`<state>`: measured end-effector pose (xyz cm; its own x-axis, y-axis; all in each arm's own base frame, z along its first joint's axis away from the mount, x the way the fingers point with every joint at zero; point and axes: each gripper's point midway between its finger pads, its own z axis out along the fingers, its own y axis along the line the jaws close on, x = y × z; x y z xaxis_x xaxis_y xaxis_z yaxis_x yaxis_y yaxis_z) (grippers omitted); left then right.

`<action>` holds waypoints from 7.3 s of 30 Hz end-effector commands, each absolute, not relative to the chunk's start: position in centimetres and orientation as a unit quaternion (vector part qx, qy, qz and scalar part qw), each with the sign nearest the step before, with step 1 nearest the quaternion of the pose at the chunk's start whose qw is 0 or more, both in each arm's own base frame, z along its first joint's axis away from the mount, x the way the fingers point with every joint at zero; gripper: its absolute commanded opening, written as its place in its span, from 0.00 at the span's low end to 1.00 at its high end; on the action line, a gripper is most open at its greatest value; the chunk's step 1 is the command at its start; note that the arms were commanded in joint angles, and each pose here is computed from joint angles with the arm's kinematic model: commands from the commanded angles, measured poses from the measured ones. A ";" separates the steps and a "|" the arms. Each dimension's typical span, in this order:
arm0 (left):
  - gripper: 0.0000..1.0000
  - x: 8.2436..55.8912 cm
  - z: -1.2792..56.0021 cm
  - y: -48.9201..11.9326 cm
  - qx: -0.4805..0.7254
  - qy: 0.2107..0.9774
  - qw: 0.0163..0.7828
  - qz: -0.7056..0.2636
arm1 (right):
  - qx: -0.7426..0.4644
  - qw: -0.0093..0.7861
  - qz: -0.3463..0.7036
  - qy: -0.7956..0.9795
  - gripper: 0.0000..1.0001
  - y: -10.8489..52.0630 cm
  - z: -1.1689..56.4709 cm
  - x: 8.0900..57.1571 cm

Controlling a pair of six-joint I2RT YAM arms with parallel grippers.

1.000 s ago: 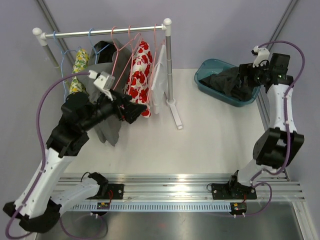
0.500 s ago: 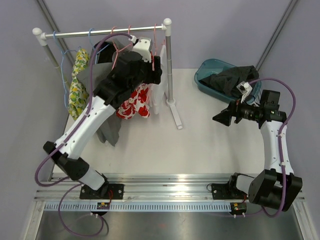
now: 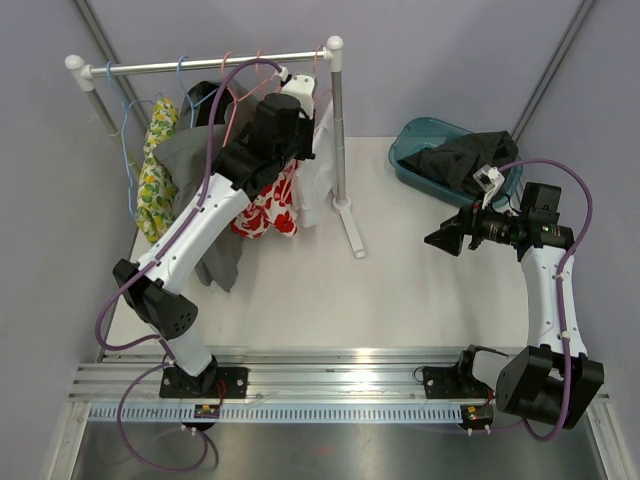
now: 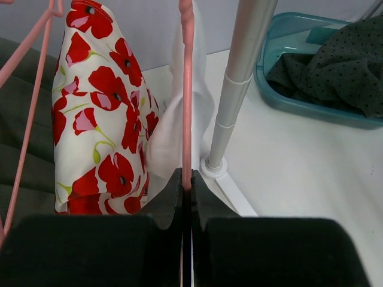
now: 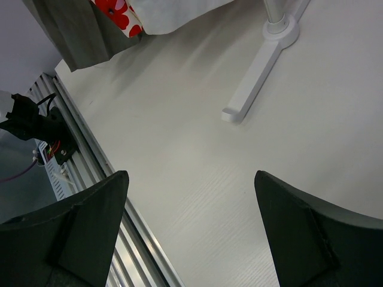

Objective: Remove the skirt from the hanger

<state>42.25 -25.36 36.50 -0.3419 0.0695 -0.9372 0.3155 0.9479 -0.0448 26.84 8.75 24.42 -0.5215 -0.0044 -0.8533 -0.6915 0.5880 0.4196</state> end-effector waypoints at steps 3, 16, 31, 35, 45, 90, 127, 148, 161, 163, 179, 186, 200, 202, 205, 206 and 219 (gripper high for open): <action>0.00 40.7 46.3 -23.9 0.095 0.732 0.659 -0.146 | -0.240 0.449 0.388 0.768 0.93 8.8 25.2 26.7; 0.00 37.0 48.6 -21.0 0.068 0.714 0.678 -0.160 | -0.247 0.446 0.393 0.765 0.93 8.9 25.0 26.4; 0.00 25.1 44.1 -21.6 0.076 0.709 0.588 -0.381 | -0.400 0.430 0.401 0.703 0.91 16.5 27.5 24.9; 0.00 22.6 44.3 -21.8 0.053 0.693 0.564 -0.446 | -0.382 0.487 0.357 0.700 0.88 20.0 30.2 28.8; 0.00 20.8 43.5 -22.0 0.032 0.686 0.534 -0.493 | -0.374 0.544 0.244 0.710 0.81 31.5 32.7 33.7; 0.00 23.1 33.5 -18.4 0.043 0.776 0.543 -0.319 | -0.389 0.582 0.284 0.655 0.00 18.8 44.6 27.6; 0.00 38.5 45.1 -22.6 0.032 0.704 0.659 -0.263 | -0.349 0.452 0.225 0.789 1.00 12.2 22.4 27.5; 0.66 39.6 42.8 -22.8 0.038 0.729 0.621 -0.285 | -0.418 0.404 0.284 0.762 1.00 13.5 19.9 25.3; 0.99 29.0 43.6 -19.0 0.110 0.714 0.624 -0.297 | -0.172 0.363 0.109 0.909 1.00 6.7 15.4 34.2; 0.99 26.9 42.8 -18.1 0.123 0.710 0.627 -0.296 | -0.122 0.363 0.086 0.920 0.99 5.7 14.6 35.6; 0.99 18.4 32.8 -13.4 0.145 0.706 0.633 -0.281 | -0.128 0.400 0.095 0.903 0.99 5.0 9.5 42.8; 0.99 16.7 32.0 -12.2 0.129 0.700 0.643 -0.285 | -0.143 0.352 0.163 0.910 0.75 6.7 7.5 42.2; 0.99 15.9 30.9 -11.7 0.103 0.697 0.643 -0.301 | -0.228 0.481 0.197 0.823 0.00 9.1 23.8 40.6; 0.99 16.0 30.7 -11.8 0.100 0.698 0.641 -0.303 | -0.225 0.525 0.177 0.801 0.00 8.6 28.6 41.0; 0.99 16.2 30.3 -11.9 0.095 0.700 0.639 -0.304 | -0.204 0.569 0.150 0.783 0.00 7.8 33.7 42.0; 0.99 16.2 30.2 -12.0 0.095 0.701 0.637 -0.306 | -0.189 0.578 0.141 0.781 0.00 7.4 34.7 42.4; 0.99 16.1 29.8 -12.0 0.082 0.703 0.632 -0.316 | -0.123 0.672 0.068 0.727 0.00 4.6 43.0 52.0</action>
